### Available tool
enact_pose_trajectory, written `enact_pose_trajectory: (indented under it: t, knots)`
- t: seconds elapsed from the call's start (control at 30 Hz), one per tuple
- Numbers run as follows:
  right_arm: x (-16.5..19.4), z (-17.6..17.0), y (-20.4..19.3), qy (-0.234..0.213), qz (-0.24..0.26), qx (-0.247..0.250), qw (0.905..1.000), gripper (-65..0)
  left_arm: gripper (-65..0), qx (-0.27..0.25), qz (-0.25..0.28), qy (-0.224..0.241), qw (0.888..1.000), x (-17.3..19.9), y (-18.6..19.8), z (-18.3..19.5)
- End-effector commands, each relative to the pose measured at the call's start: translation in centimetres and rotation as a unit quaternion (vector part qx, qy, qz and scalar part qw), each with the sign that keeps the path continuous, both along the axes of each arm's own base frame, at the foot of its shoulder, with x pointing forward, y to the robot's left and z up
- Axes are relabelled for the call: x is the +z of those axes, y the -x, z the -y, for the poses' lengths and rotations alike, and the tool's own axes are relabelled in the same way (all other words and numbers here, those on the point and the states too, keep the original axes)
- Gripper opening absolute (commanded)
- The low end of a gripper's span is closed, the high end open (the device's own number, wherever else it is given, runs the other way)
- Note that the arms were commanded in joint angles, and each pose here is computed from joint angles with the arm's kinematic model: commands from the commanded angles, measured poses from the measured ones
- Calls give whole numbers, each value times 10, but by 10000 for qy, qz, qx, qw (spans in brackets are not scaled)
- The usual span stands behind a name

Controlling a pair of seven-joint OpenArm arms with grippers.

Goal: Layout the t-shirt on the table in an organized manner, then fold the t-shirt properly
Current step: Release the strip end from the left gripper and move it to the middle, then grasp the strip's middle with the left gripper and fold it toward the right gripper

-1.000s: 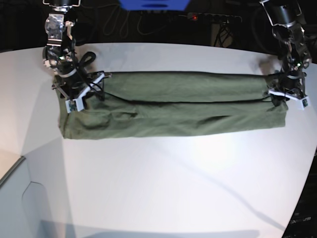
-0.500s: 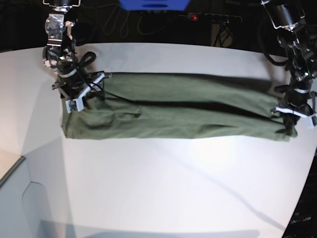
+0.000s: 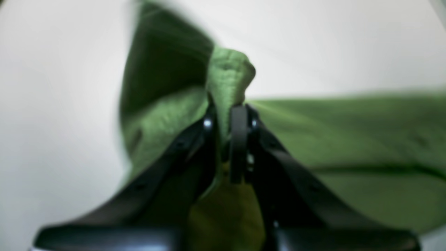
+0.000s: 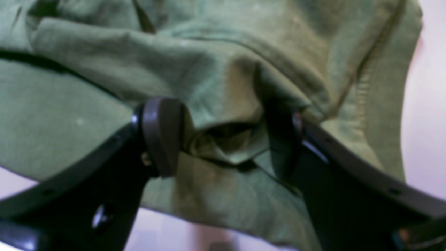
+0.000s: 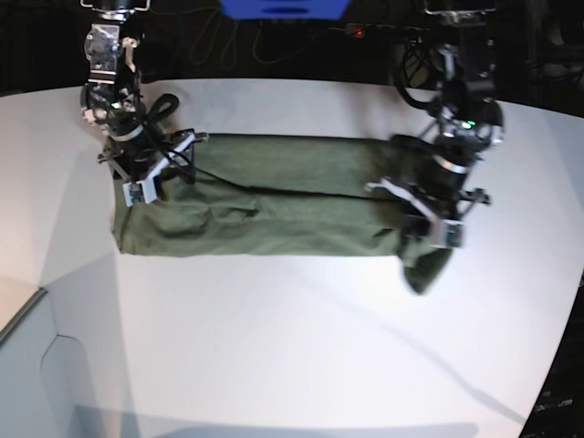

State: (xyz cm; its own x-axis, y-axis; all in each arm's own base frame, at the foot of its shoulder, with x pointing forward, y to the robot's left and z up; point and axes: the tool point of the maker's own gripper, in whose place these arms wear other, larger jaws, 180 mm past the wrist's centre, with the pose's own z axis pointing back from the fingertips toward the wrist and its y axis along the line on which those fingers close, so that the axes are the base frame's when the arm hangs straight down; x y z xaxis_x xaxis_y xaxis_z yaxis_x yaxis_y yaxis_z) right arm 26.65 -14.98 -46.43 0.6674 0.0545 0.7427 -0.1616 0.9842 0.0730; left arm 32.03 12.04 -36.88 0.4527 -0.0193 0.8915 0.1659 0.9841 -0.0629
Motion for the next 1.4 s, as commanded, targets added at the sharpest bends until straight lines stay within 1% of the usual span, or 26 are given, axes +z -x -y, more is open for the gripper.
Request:
enact_pose_trajectory:
  t: [0.0, 0.1, 0.17, 0.23, 0.33, 0.47, 0.57, 0.63, 0.77, 0.83, 1.0, 1.1, 1.2, 1.37]
  knots:
    - [11, 2, -9, -29, 229, -22, 9997, -262, -649, -213, 235, -53, 9995, 11, -6, 16]
    - [12, 2, -10, -25, 244, -21, 9997, -262, -649, -904, 192, -219, 9955, 7, 1, 66]
    - [11, 3, -9, -10, 236, -18, 9997, -262, -649, -1264, 136, -216, 9916, 2, 8, 94]
    - [12, 4, -9, -3, 236, -16, 9997, -262, -649, -1461, 85, -131, 9892, -2, 11, 115]
    - [13, 4, -10, 1, 251, -15, 9997, -262, -649, -1561, -113, 29, 9877, -14, 16, 133]
    - [13, 4, -10, 1, 251, -15, 9997, -262, -649, -1661, -224, 90, 9858, -22, 12, 145]
    - [13, 4, -10, 1, 251, -15, 9997, -262, -649, -1875, -337, 132, 9816, -30, 20, 162]
    - [13, 4, -10, 1, 251, -15, 9997, -262, -649, -1981, -313, 118, 9796, -29, 18, 169]
    - [13, 4, -11, 1, 266, -15, 9996, -262, -649, -2188, -448, 104, 9747, -39, 24, 183]
    - [13, 4, -11, 1, 266, -15, 9996, -262, -649, -2174, -503, 129, 9747, -42, 25, 183]
    - [15, 4, -12, 6, 288, -13, 9996, -262, -649, -2190, -384, 135, 9749, -34, 14, 186]
    - [26, 5, -17, 48, 444, -6, 9990, -260, -649, -2163, -346, 206, 9755, -30, 12, 192]
    - [40, 5, -23, 91, 637, 10, 9979, -259, -649, -2198, -201, 211, 9751, -20, 2, 195]
    - [60, 11, -31, 196, 911, -20, 9957, -258, -649, -2204, -191, 204, 9750, -19, 1, 197]
